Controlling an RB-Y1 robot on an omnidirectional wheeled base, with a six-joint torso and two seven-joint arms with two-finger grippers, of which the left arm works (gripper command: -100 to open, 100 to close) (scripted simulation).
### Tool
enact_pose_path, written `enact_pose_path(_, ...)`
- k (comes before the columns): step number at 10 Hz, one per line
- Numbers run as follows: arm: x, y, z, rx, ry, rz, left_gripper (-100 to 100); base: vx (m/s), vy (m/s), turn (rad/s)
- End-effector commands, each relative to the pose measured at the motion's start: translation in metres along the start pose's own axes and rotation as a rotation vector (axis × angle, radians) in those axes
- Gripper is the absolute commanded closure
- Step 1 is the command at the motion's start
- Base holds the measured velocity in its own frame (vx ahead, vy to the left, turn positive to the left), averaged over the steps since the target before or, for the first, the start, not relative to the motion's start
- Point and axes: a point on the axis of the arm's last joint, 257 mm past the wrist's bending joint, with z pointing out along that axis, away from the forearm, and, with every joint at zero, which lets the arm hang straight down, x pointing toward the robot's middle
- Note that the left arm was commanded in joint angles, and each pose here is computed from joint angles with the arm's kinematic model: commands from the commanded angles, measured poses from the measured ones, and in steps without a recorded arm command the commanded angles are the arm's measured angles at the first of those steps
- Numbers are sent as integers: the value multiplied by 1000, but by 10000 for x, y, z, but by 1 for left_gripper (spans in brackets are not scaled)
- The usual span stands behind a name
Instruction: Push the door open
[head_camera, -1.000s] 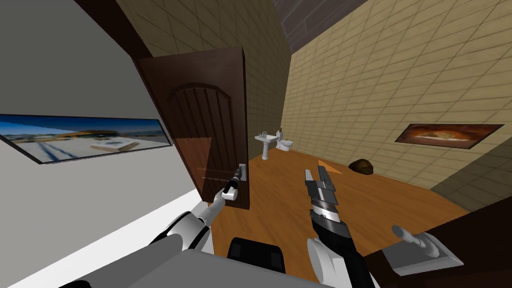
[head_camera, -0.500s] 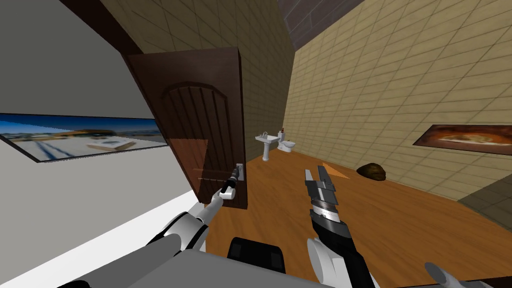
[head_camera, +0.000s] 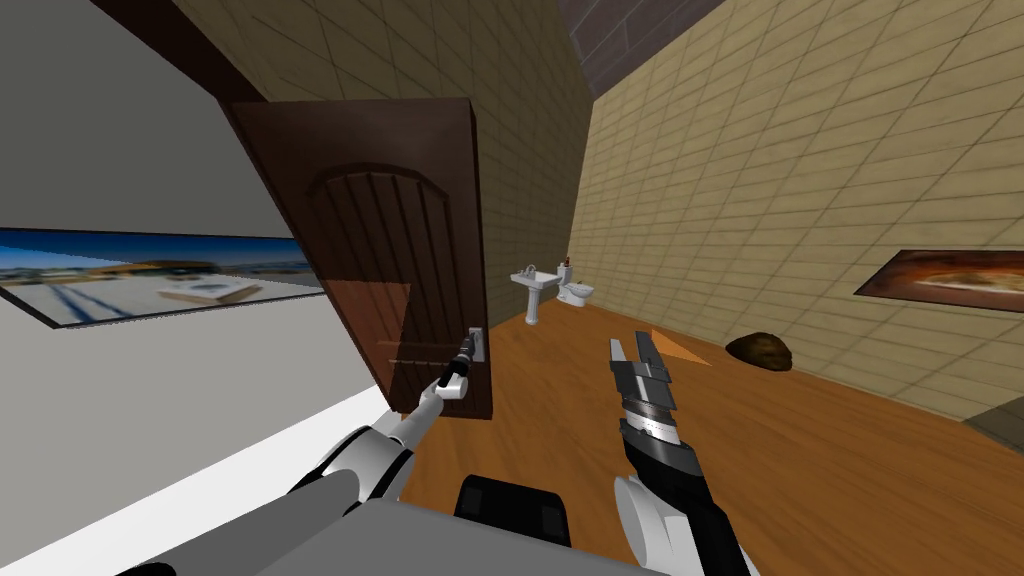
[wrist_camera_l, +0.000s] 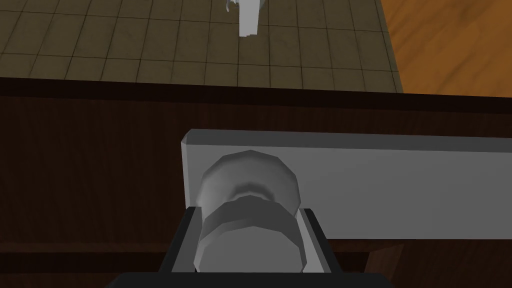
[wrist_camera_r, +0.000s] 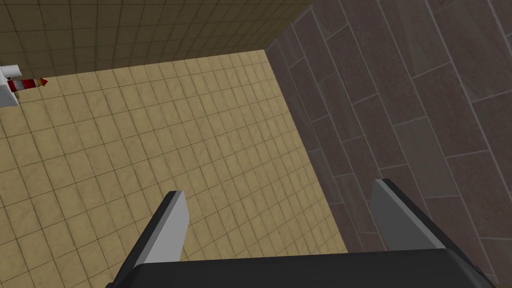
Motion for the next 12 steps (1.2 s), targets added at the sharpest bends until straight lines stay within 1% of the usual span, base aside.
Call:
enact_pose_path(1,-102,-63,35,13,-18,0,100,158,-96,57)
enact_pose_path(3,-267,-69,34,13,-48,0,100,168,-101,62)
enact_pose_path(4,-308,-71,33,14,-56,0,100,165,-112,61)
enact_pose_path(7,-526,-80,25,15,-96,-2,100,172,-97,57)
enact_pose_path(9,-631,-85,18,16,-115,-2,100,181,-116,61)
enact_pose_path(10,-610,-47,2,8,-111,-1,100,76,-45,42)
enact_pose_path(11,-721,-71,-2,13,-129,-1,100,132,-32,43)
enact_pose_path(12,-778,-71,-9,13,-140,-2,100,184,-61,48)
